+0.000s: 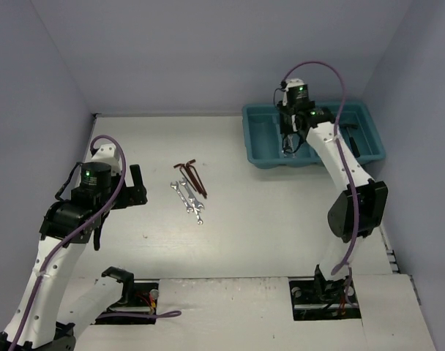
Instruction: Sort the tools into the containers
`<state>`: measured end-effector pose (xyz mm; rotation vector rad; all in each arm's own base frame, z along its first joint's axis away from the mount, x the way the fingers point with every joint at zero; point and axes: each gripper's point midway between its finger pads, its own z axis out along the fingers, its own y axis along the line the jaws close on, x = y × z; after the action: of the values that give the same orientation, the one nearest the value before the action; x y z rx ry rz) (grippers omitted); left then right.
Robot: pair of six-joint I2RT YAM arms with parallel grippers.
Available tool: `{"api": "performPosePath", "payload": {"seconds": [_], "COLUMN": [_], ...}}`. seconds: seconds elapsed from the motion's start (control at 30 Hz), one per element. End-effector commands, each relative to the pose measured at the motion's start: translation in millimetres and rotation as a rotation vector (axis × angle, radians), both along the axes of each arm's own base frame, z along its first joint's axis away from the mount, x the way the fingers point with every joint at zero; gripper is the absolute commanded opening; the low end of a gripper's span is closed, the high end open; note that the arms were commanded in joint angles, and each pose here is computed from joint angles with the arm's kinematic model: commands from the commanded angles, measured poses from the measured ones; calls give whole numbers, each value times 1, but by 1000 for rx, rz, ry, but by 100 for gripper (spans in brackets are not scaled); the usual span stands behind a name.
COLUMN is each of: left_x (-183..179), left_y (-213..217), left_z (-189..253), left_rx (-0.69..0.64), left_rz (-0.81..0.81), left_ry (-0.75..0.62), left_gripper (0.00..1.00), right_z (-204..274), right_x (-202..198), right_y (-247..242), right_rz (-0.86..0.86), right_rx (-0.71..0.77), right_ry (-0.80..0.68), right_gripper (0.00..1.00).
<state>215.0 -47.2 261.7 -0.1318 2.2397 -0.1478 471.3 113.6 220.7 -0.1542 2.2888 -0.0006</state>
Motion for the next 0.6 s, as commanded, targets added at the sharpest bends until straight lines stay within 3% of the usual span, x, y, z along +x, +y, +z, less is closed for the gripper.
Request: {"api": "performPosePath", "payload": {"seconds": [0.0, 0.3, 0.43, 0.57], "left_x": [5, 6, 6, 5], "left_y": [-1, -2, -3, -2], "left_z": [12, 8, 8, 6], "left_rx": [-22, -33, -38, -43], "left_rz": [7, 18, 21, 31], "left_ry": [-51, -37, -36, -33], "left_gripper": [95, 95, 95, 95], "right_z": [-2, -64, -72, -44], "right_x": [54, 116, 122, 119], "right_y": [-59, -98, -95, -80], "right_rz": [-61, -118, -124, -95], "right_rx": [-107, -122, -99, -91], "right_ry": [-26, 32, 36, -13], "right_gripper": [0, 3, 16, 29]}}
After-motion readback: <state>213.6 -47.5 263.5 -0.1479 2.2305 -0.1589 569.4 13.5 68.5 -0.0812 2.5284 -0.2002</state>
